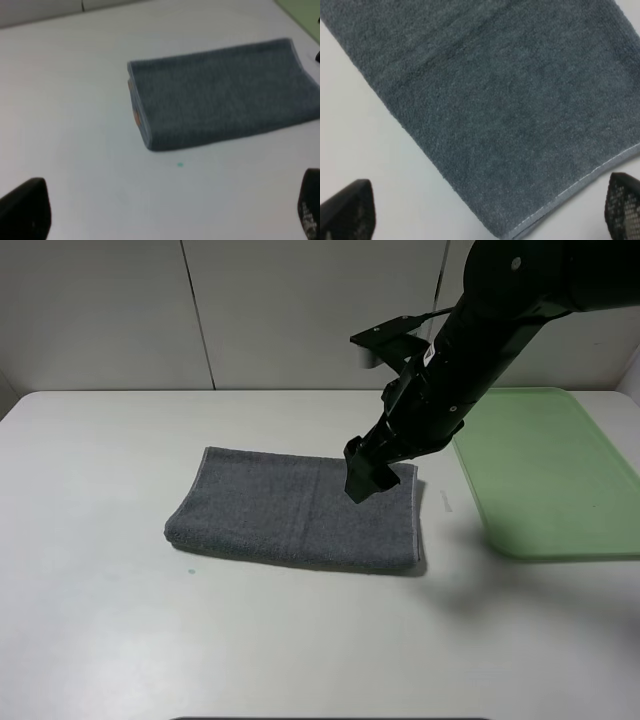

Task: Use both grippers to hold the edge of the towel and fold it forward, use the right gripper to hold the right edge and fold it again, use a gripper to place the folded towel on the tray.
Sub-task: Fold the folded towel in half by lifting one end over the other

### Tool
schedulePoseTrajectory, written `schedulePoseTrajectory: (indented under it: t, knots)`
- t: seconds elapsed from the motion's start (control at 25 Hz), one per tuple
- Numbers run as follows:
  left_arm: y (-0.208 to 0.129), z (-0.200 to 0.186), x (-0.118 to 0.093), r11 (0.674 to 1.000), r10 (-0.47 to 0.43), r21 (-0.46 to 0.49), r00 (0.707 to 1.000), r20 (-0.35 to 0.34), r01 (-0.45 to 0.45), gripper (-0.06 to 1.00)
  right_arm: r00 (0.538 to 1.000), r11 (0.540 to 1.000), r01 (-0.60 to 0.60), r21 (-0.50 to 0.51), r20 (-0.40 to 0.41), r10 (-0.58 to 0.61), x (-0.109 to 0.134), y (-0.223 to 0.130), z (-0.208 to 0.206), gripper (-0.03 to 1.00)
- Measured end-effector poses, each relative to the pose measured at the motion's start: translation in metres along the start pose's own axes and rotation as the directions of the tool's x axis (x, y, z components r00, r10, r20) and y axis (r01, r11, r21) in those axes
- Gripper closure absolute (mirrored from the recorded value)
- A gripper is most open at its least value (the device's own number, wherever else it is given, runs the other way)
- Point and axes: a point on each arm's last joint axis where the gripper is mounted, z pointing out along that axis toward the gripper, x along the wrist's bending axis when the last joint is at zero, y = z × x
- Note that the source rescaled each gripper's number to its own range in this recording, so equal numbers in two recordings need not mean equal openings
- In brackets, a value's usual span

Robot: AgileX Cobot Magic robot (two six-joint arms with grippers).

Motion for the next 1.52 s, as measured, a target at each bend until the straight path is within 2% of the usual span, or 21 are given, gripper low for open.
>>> schedulePoseTrajectory:
  t: [0.08,0.28,0.52,1.12,1.32,1.52]
  knots:
    - [-0.007,-0.004,0.0,1.0,-0.011,-0.027,1.0,0.0,0.011,-0.06,1.0,1.0,-0.003,-0.002,-0.002,0.003,0.0,0.0,0.0,-0.03]
    - [-0.017,0.005,0.001,0.999,-0.038,0.007,0.999,-0.014,0.038,-0.06,1.0,1.0,-0.007,-0.003,-0.005,0.007,0.0,0.0,0.0,-0.03]
    - [-0.035,0.019,0.009,0.99,-0.084,0.107,0.991,-0.101,0.095,-0.06,1.0,1.0,-0.01,-0.004,-0.009,0.01,0.001,0.0,0.0,-0.03]
    - [-0.035,0.019,0.011,0.99,-0.083,0.103,0.987,-0.138,0.098,-0.06,0.998,0.998,-0.056,-0.028,-0.008,0.055,0.001,0.003,0.0,-0.03]
    - [-0.035,0.018,0.01,0.988,-0.105,0.095,0.975,-0.196,0.125,-0.06,0.984,0.983,-0.179,-0.039,-0.012,0.179,0.0,0.004,0.0,-0.03]
    - [-0.036,0.018,0.01,0.983,-0.138,0.08,0.948,-0.286,0.167,-0.06,0.929,0.923,-0.368,-0.11,-0.002,0.37,-0.004,0.009,-0.001,-0.03]
